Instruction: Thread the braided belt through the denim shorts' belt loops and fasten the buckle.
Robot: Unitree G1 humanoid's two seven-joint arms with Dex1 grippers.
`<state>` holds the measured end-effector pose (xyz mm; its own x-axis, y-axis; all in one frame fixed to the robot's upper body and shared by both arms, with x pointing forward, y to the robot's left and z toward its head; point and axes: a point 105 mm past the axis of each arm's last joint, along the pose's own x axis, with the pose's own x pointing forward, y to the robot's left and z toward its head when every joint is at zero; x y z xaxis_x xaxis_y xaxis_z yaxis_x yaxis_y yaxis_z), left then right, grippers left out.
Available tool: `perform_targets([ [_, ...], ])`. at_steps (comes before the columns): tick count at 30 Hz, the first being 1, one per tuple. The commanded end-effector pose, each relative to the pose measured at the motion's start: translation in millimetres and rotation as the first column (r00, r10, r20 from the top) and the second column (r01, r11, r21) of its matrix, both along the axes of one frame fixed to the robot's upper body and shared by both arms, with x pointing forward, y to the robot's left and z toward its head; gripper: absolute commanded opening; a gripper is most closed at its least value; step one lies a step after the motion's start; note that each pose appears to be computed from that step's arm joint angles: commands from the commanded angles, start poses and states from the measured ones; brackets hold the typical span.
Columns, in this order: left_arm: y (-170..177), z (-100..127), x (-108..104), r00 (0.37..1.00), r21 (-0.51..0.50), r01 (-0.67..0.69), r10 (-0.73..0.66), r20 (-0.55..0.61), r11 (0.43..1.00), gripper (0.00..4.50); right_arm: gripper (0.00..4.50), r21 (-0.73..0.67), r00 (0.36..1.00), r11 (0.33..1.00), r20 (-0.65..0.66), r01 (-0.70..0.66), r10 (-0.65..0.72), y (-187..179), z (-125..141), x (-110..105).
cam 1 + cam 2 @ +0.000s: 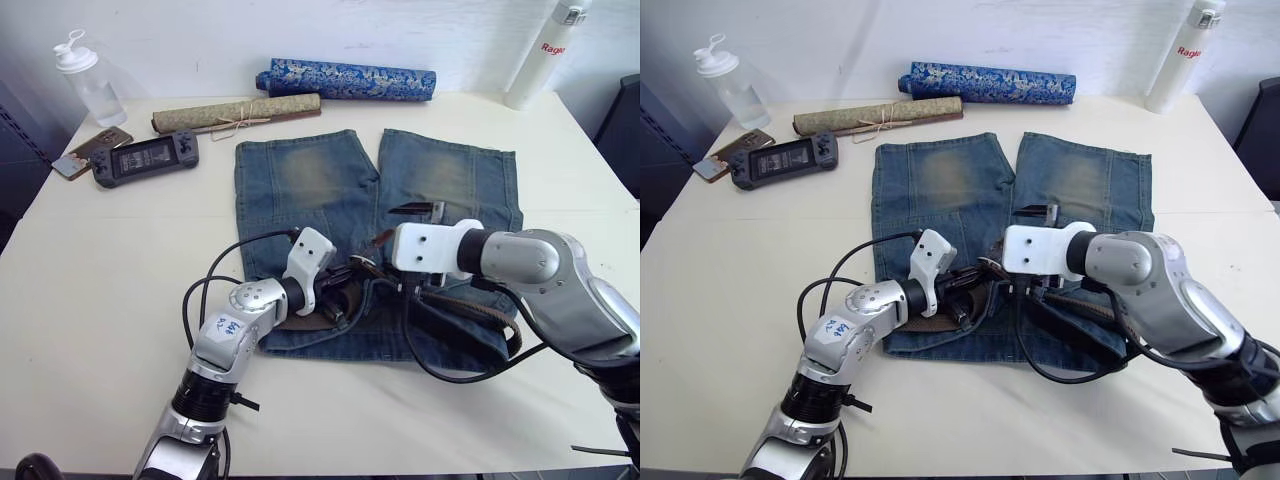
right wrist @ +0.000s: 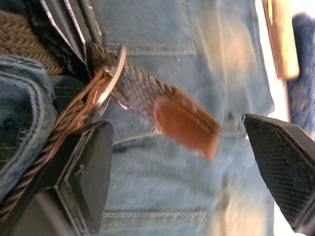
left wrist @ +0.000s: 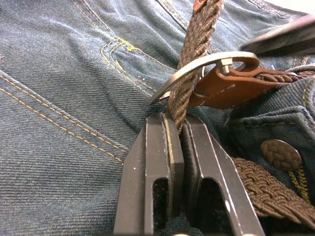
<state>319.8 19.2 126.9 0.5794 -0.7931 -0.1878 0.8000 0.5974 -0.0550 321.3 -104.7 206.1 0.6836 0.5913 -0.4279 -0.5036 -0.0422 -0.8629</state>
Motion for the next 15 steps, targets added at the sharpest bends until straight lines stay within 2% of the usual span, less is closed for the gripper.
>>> perform_targets([
  [1,-10,-1,-7,0.999,0.012,0.04,-0.04,0.007,0.999,0.0,4.43,-0.073,0.995,0.995,0.07,-0.067,0.072,8,4,4],
  [2,-9,-1,-7,0.999,0.012,0.037,-0.037,0.008,0.999,0.0,4.43,-0.085,0.995,0.994,0.071,-0.068,0.074,7,2,5],
  [5,-8,-1,-7,1.0,0.014,0.029,-0.029,0.01,0.999,0.0,3.6,-0.109,0.994,0.991,0.066,-0.074,0.082,5,-2,7],
  [8,-8,-1,-6,1.0,0.014,0.022,-0.022,0.011,1.0,0.0,2.3,-0.112,0.995,0.99,0.045,-0.083,0.089,4,-6,5],
  [12,-8,-1,-5,1.0,0.015,0.018,-0.018,0.014,1.0,0.0,0.34,-0.105,0.996,0.991,0.027,-0.082,0.085,5,-10,3],
  [13,-8,0,-5,1.0,0.015,0.017,-0.018,0.017,1.0,0.0,0.15,-0.101,0.996,0.992,0.023,-0.08,0.083,5,-11,2],
  [15,-7,0,-5,1.0,0.015,0.017,-0.017,0.019,1.0,0.0,0.07,-0.095,0.997,0.993,0.021,-0.075,0.078,5,-12,2],
])
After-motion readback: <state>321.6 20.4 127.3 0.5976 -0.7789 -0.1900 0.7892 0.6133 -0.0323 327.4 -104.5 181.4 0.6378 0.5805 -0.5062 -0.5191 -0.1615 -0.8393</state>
